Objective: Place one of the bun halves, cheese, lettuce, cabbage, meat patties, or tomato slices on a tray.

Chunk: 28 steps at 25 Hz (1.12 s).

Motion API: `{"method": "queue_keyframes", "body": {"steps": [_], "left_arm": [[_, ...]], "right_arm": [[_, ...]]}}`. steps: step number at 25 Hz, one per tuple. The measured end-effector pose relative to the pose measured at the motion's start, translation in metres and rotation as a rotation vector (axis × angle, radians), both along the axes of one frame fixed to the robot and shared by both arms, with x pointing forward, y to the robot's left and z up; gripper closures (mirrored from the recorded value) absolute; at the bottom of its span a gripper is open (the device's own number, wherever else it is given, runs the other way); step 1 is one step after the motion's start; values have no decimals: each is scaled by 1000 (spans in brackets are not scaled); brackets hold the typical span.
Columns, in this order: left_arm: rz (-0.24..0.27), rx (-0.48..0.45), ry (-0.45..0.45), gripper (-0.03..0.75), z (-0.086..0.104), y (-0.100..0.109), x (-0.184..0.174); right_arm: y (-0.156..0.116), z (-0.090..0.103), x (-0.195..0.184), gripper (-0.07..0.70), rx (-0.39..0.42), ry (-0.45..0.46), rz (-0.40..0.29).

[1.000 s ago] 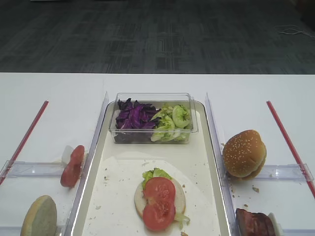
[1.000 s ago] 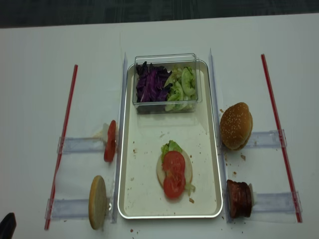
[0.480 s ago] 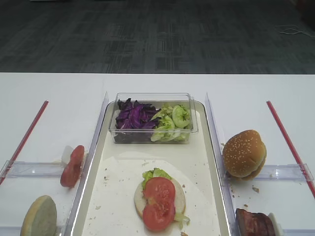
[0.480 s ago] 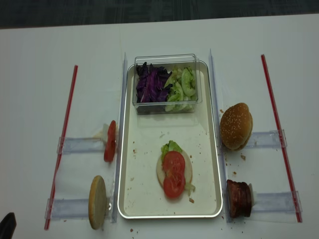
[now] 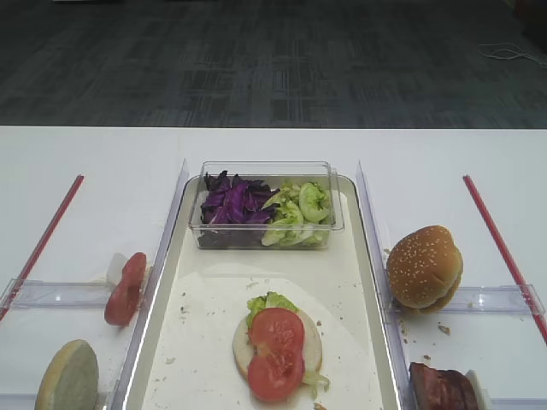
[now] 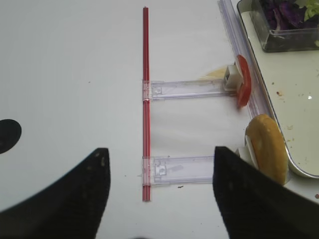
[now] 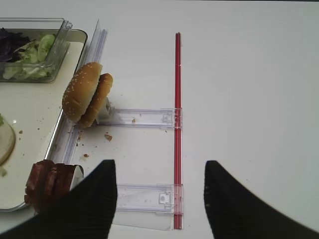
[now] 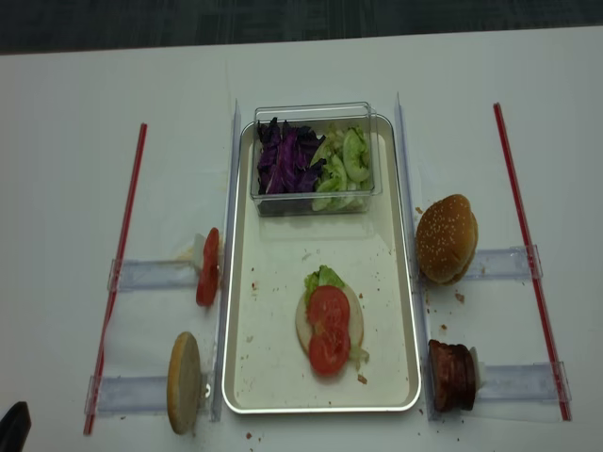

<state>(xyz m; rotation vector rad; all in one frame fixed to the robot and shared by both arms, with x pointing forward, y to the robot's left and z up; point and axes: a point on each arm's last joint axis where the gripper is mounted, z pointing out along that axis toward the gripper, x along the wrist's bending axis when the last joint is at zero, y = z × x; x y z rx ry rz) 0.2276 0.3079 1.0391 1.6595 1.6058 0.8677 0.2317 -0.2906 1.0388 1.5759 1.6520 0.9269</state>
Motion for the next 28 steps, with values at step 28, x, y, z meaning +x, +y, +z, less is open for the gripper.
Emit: {"method": "queue_keyframes", "body": {"steps": [28], "left_arm": [[0, 0, 0, 297, 0, 0, 0]], "right_arm": [[0, 0, 0, 227, 0, 0, 0]]}}
